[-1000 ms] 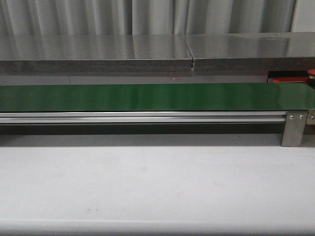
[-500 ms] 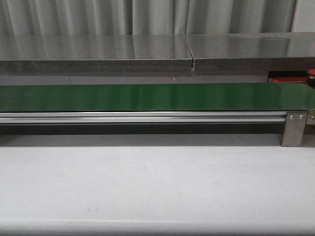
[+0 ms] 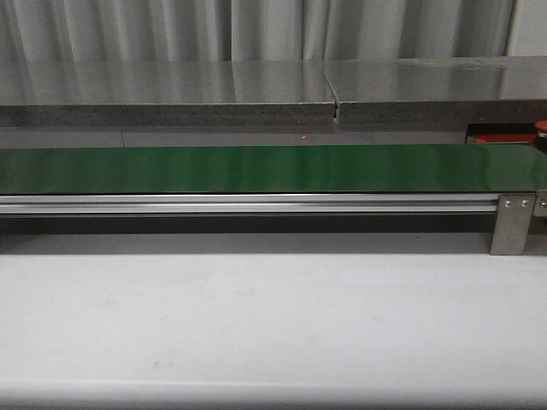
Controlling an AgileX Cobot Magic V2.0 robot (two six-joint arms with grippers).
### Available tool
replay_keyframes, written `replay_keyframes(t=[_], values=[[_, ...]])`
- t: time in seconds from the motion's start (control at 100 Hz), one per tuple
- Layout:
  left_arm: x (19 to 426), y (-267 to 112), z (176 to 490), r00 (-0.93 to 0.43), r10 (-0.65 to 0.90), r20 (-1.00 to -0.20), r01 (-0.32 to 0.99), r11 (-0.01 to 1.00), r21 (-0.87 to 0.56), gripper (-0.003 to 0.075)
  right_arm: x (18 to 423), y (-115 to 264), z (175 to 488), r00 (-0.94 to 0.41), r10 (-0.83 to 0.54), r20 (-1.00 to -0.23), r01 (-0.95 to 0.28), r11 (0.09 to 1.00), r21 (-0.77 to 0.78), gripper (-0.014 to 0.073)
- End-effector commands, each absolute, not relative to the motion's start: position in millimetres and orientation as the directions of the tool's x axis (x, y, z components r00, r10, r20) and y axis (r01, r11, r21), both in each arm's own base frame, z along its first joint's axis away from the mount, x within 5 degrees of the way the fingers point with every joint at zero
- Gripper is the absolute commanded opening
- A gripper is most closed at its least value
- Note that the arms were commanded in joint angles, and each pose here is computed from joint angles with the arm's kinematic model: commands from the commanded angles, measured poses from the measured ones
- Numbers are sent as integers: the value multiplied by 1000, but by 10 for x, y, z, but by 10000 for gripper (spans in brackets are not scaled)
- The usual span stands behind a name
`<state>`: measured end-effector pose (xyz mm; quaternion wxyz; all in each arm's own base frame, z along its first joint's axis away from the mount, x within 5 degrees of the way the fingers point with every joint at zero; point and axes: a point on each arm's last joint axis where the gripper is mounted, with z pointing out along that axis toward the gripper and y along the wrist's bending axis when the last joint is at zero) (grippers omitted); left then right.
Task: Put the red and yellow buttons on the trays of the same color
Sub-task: 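Carry the yellow button onto the belt and open the left gripper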
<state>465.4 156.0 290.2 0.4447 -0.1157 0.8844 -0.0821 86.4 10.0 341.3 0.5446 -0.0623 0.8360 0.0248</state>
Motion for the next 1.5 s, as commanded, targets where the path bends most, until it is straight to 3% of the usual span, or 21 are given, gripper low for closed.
replay_keyframes(t=[0.0, 0.22, 0.44, 0.76, 1.49], values=[[4466, 1468, 3548, -455, -301, -838, -98, 952, -289, 62, 879, 89, 3537, -322, -72, -944, -115, 993, -37, -67], [4295, 1312, 3648, -523, -295, -799, -32, 944, -328, 62, 879, 89, 3537, -322, -72, -944, -115, 993, -37, -67], [4194, 1178, 3404, -536, -352, -767, 26, 901, -432, 62, 879, 89, 3537, -322, -72, -944, -115, 993, -37, -67], [4038, 1166, 2974, -576, -307, -758, -10, 929, -369, 62, 879, 89, 3537, -322, -72, -944, -115, 993, -37, -67], [4127, 1122, 2703, -594, -302, -745, -3, 928, -374, 66, 879, 89, 3537, -322, -72, -944, -115, 993, -37, -67]])
